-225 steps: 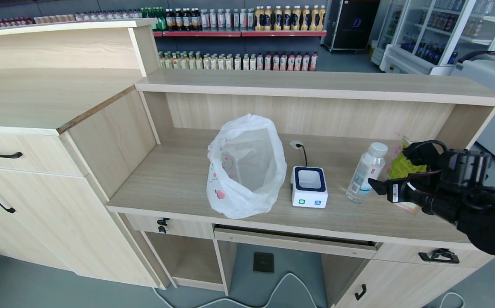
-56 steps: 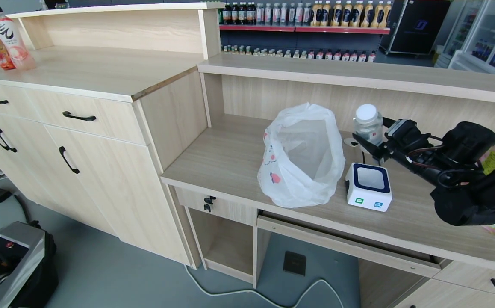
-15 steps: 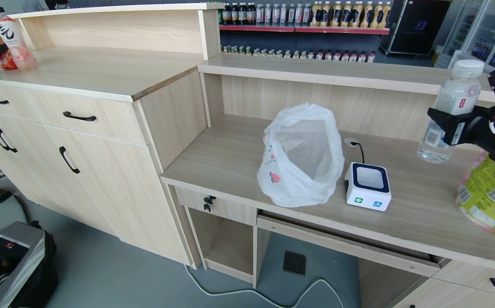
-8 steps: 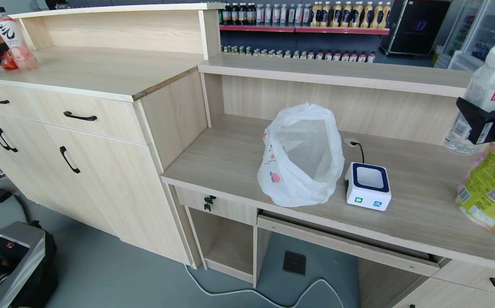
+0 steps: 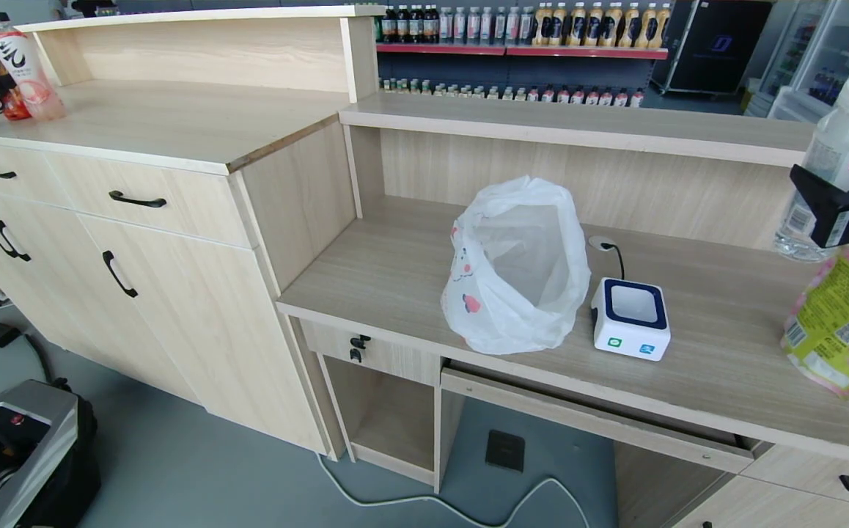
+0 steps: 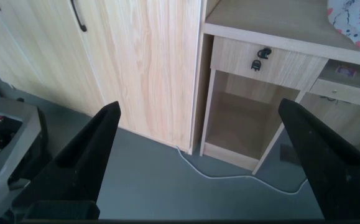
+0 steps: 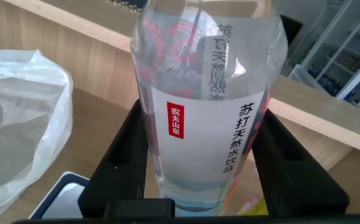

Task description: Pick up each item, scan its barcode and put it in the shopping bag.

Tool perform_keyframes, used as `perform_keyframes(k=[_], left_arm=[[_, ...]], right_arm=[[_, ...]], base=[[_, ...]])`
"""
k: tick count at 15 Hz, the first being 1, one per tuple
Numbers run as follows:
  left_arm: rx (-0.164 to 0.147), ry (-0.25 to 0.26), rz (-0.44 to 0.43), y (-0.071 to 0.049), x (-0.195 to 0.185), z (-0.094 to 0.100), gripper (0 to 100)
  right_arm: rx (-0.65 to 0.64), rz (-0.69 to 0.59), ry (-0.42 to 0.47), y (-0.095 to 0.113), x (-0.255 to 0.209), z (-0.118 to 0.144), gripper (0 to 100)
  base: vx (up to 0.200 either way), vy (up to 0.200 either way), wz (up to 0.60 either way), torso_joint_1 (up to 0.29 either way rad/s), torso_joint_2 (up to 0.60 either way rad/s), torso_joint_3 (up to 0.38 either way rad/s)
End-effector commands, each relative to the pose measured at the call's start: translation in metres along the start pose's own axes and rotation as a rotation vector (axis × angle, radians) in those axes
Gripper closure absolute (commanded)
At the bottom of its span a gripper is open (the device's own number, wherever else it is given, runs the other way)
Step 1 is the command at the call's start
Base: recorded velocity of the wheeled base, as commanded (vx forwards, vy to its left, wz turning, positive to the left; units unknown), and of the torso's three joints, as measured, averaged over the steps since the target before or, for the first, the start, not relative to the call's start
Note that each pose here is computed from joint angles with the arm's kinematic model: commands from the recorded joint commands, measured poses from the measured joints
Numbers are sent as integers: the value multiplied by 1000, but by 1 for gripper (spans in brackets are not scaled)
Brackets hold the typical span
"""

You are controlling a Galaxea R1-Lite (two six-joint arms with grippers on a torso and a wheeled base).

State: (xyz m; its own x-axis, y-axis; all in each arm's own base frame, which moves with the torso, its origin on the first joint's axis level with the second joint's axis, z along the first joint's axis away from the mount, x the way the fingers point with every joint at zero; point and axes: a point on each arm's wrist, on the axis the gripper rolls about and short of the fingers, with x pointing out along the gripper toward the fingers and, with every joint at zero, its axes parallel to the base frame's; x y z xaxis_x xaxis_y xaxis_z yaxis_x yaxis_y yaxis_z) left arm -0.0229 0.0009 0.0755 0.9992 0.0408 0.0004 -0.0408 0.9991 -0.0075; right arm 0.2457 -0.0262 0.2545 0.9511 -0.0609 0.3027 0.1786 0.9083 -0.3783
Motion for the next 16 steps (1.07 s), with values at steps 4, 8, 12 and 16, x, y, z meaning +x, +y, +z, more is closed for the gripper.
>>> perform_keyframes(k=[4,8,12,16], left_arm=[[0,0,1,0,0,0,0],[-2,0,1,0,0,0,0],[0,0,1,0,0,0,0],[-2,0,1,0,0,0,0]], right_arm=[[0,3,3,1,0,-1,100],[7,1,-6,0,1,1,100],[10,-2,-28,0,3,6,100],[46,10,-13,1,6,2,100]], base=[[0,0,0,0,0,0],[0,0,600,-6,1,4],[0,0,600,2,4,4],[0,0,0,0,0,0]])
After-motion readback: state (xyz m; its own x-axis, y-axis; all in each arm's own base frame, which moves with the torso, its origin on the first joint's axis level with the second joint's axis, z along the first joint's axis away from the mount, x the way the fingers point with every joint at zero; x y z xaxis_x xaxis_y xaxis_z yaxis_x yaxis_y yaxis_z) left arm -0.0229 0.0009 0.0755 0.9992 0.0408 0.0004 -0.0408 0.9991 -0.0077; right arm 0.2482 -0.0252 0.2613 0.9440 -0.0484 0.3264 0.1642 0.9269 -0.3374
